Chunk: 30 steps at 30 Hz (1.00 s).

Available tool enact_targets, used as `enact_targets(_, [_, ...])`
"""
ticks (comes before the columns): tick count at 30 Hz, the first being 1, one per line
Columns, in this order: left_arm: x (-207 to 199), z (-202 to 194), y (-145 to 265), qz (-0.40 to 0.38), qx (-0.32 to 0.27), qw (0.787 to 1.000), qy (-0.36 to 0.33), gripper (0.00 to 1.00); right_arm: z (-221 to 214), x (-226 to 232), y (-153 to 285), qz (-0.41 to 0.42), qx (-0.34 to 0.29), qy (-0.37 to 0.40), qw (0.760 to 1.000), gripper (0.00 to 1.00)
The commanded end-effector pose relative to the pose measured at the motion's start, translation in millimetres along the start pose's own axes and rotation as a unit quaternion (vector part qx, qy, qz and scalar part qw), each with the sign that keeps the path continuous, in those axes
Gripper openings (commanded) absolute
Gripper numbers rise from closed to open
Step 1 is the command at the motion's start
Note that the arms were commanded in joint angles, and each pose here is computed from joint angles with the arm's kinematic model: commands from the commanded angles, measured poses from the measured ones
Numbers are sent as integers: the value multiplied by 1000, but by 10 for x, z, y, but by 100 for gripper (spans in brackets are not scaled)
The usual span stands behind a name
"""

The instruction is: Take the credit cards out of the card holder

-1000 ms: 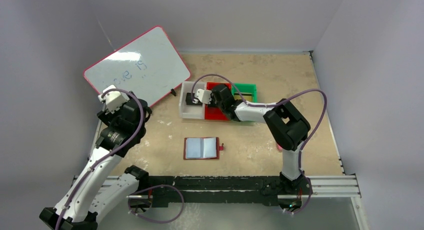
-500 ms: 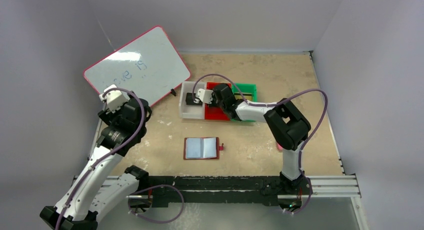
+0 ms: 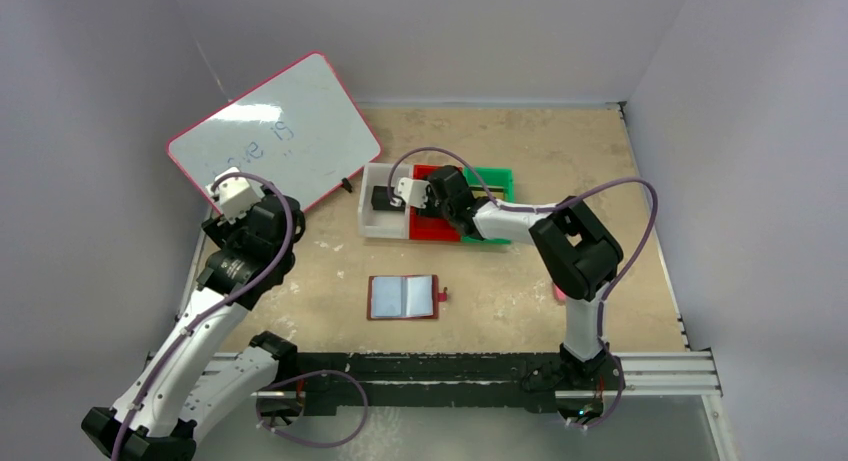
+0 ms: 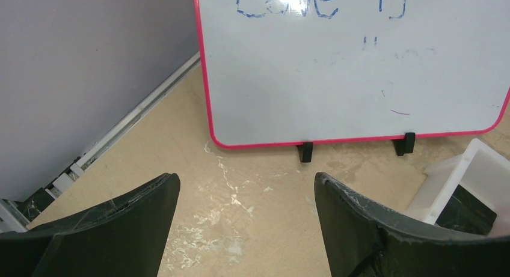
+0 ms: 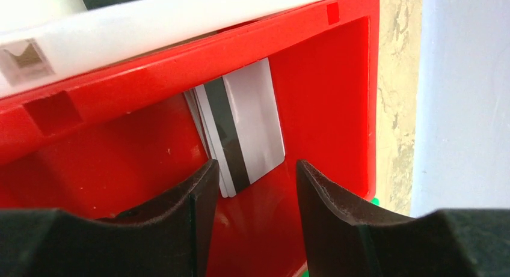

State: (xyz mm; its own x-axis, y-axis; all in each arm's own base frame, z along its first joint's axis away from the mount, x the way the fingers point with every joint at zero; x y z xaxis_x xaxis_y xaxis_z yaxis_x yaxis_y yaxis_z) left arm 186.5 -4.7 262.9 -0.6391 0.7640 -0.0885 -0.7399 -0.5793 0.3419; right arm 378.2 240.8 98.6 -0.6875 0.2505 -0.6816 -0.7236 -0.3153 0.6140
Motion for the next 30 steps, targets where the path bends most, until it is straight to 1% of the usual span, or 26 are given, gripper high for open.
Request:
enact_targets(1, [-17,51,2,-6,-6,1000,3,82,168,-234,139,-19,-30,-20,999,53])
enact_targets(5, [-19,47,5,-8,-5,1000,2,82,236,-302,191,-31,-46,-49,997,55])
enact_targets(7, [-18,51,5,-8,-6,1000,3,82,308,-393,262,-48,-62,-82,994,55])
enact_targets(10, [-18,51,5,-7,-6,1000,3,82,430,-565,455,-87,-102,-151,979,51])
enact_targets(11, [-16,53,4,-7,-6,1000,2,82,477,-693,590,-126,-123,-187,966,49])
enact_targets(12, [-16,54,7,-7,-7,1000,3,82,506,-754,689,-147,-143,-226,952,48])
enact_targets(14, [-11,55,6,-7,-8,1000,4,82,539,-802,861,-168,-176,-328,913,46])
enact_targets(16, [-12,62,7,-7,-9,1000,5,82,558,-794,974,-168,-187,-425,870,44])
enact_targets(17, [-12,62,6,-6,-9,1000,4,82,550,-752,984,-159,-176,-465,853,42])
enact_targets(18, [-12,63,7,-7,-9,1000,5,82,550,-702,980,-144,-162,-499,839,35])
enact_targets(19, [-14,61,6,-7,-9,1000,5,82,566,-648,957,-122,-147,-523,831,27])
enact_targets(21, [-20,58,5,-9,-8,1000,4,82,604,-513,870,-72,-111,-544,829,14])
enact_targets(23, [-27,56,3,-10,-7,1000,2,82,625,-391,769,-36,-69,-572,817,4])
enact_targets(25, [-30,57,3,-11,-7,1000,2,81,641,-232,667,4,-55,-587,808,2])
enact_targets(27, [-26,56,6,-11,-6,1000,1,81,617,-135,573,10,-44,-602,797,2])
enact_targets(30, [-22,53,4,-11,-8,1000,2,81,585,-30,465,21,-22,-606,795,1])
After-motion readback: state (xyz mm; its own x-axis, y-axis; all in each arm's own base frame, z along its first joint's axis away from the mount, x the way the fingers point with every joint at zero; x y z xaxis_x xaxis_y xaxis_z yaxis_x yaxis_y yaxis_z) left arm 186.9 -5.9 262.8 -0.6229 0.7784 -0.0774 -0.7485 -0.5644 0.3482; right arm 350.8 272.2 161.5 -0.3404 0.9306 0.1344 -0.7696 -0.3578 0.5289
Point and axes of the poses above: each gripper's point midway between its finger pads, its own y axis back along the fingers, its own x axis along the line the jaws close on, z = x × y, the point moved 7 cm from there along y, back along the fingers, and after that the axes turned 1 degree about y, right-handed, at the moved point
